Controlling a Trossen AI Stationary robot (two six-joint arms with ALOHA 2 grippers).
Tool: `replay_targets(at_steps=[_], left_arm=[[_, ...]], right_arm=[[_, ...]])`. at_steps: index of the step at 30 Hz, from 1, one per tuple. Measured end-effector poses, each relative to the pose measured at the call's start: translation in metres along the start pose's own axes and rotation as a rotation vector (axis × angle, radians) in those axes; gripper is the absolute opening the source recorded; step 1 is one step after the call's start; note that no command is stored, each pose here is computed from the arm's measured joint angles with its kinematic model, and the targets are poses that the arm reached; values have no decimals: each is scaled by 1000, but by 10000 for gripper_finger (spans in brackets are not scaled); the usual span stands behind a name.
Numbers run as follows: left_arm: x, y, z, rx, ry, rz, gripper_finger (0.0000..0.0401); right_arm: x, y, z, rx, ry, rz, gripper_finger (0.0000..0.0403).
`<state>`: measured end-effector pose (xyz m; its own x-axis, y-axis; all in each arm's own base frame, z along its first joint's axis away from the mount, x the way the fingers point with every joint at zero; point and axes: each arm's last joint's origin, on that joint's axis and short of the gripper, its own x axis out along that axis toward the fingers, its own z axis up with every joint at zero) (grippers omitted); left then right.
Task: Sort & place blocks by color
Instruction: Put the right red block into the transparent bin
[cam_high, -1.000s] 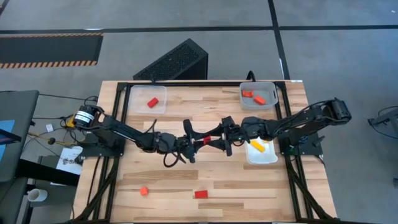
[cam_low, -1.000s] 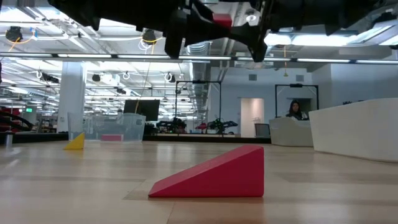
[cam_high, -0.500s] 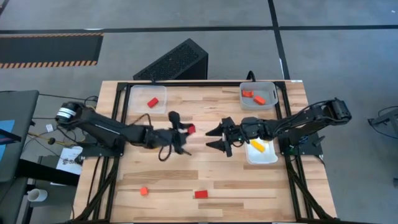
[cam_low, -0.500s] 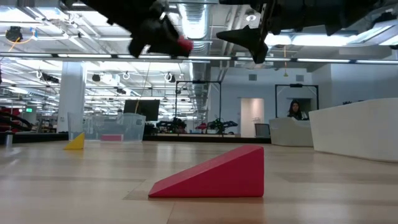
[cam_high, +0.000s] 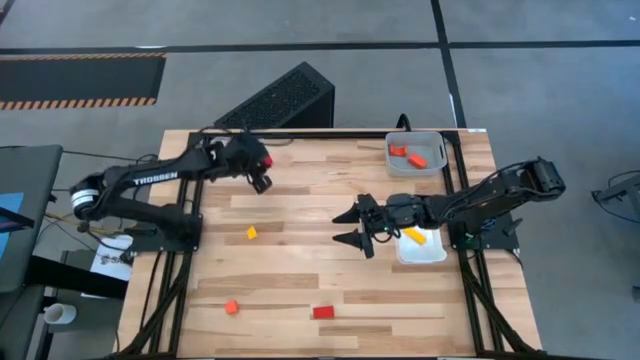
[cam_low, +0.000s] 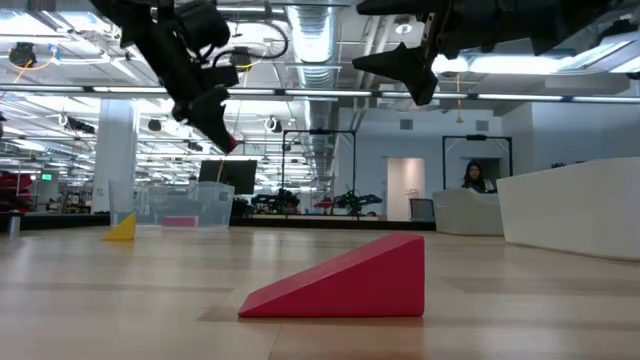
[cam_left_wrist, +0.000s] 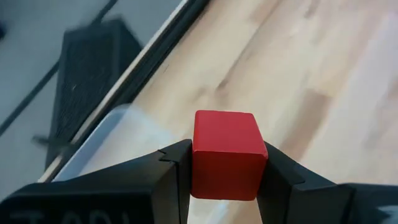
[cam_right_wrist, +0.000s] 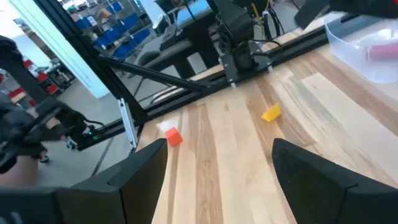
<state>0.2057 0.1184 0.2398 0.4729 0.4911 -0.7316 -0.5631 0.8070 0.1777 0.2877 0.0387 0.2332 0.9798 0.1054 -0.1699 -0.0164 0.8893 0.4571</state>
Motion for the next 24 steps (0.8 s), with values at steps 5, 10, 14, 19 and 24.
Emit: replay_targets(at_steps=[5, 10, 14, 19, 24], left_arm=[[5, 22, -7, -63, 71, 53, 98], [14, 44, -11, -137, 102, 98, 98], [36, 63, -22, -220, 199, 52, 98], [66, 73, -37, -284, 318, 12, 98], [82, 73, -41, -301, 341, 6, 100]], right_arm=[[0, -2, -3, -2, 27, -15, 308], [0, -6, -4, -2, 44, -61, 308], [0, -6, -5, 0, 45, -68, 308], [0, -4, -7, -3, 60, -62, 308], [-1, -4, -8, -5, 55, -81, 308]])
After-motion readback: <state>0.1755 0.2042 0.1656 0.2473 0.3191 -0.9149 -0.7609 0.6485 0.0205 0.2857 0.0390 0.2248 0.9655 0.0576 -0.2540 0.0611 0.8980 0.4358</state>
